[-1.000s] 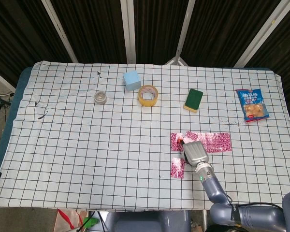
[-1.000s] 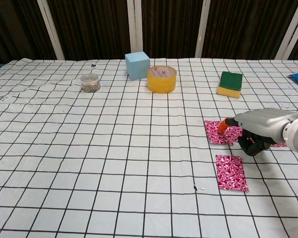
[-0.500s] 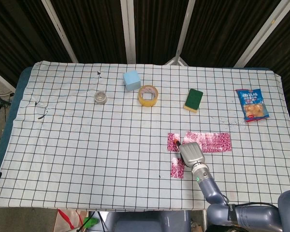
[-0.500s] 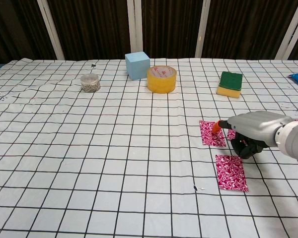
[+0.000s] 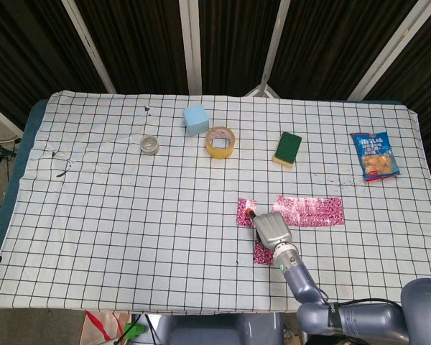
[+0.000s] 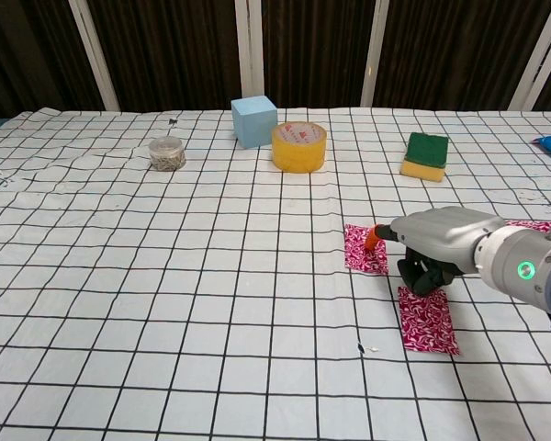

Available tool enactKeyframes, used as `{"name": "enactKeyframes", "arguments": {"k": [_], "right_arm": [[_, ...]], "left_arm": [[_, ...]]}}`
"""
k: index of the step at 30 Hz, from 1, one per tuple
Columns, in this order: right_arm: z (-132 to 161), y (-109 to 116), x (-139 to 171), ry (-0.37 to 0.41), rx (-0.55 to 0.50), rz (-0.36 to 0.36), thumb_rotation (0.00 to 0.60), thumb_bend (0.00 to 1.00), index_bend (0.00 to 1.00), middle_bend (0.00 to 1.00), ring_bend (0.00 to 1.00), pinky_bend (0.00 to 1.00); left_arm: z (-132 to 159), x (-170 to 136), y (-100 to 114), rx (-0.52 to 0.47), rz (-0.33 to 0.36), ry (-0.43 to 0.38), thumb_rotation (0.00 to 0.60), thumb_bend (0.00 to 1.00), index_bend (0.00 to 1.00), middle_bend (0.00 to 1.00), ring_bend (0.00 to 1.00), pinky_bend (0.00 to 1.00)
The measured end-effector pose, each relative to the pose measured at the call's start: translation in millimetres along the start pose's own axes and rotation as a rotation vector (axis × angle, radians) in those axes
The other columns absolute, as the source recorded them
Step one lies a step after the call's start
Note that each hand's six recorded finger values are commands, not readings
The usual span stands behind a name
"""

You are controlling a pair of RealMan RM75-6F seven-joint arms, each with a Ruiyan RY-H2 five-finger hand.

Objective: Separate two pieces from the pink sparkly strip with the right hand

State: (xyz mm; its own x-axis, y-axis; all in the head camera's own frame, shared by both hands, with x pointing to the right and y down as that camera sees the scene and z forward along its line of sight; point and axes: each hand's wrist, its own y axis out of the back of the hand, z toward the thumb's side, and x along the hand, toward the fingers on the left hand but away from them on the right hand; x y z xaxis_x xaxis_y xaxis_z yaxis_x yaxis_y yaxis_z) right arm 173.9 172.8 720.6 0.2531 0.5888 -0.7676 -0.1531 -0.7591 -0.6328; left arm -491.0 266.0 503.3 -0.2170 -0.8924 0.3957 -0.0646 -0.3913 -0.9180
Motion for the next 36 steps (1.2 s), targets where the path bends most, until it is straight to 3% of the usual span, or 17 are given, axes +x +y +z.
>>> {"name": "enactKeyframes", "arguments": {"k": [12,15,17,19,23,29,36], "right_arm": [[-3.4,19.7,5.0,-0.017,-0.022,-0.045,0.600,0.78,0.16,0.81,0.72,0.54],[-5.1,27.5,10.9,-0.011,-0.039,-0.064,0.600,0.78,0.10,0.64,0.66,0.51],[-5.7,33.6,17.1,0.000,-0.065,-0.081,0.600,0.78,0.04,0.44,0.52,0.41],[-7.7,40.2,23.7,0.009,-0.086,-0.100,0.600,0.78,0.01,0.31,0.41,0.33],[-21.2,60.4,42.9,0.008,-0.118,-0.180,0.600,0.69,0.00,0.14,0.26,0.25],[-54.7,83.2,83.8,-0.032,-0.145,-0.322,0.600,0.67,0.00,0.06,0.16,0.19],[-94.4,83.5,134.2,-0.061,-0.138,-0.446,0.600,0.67,0.00,0.06,0.14,0.14]], "left_arm": [[-1.3,0.3,1.0,-0.007,0.002,0.000,0.600,0.32,0.16,0.00,0.00,0.10],[-1.0,0.2,1.0,-0.008,0.002,-0.002,0.600,0.32,0.16,0.00,0.00,0.10],[-0.8,0.2,1.0,-0.008,0.003,-0.004,0.600,0.32,0.16,0.00,0.00,0.10],[-0.6,0.3,0.8,-0.008,0.002,-0.006,0.600,0.32,0.16,0.00,0.00,0.10],[0.5,0.7,-0.4,-0.007,-0.002,-0.011,0.600,0.32,0.16,0.00,0.00,0.10],[2.9,0.6,-2.9,-0.008,-0.013,-0.020,0.600,0.32,0.16,0.00,0.00,0.10],[4.1,-2.3,-2.6,-0.021,-0.018,-0.026,0.600,0.32,0.16,0.00,0.00,0.10]]}}
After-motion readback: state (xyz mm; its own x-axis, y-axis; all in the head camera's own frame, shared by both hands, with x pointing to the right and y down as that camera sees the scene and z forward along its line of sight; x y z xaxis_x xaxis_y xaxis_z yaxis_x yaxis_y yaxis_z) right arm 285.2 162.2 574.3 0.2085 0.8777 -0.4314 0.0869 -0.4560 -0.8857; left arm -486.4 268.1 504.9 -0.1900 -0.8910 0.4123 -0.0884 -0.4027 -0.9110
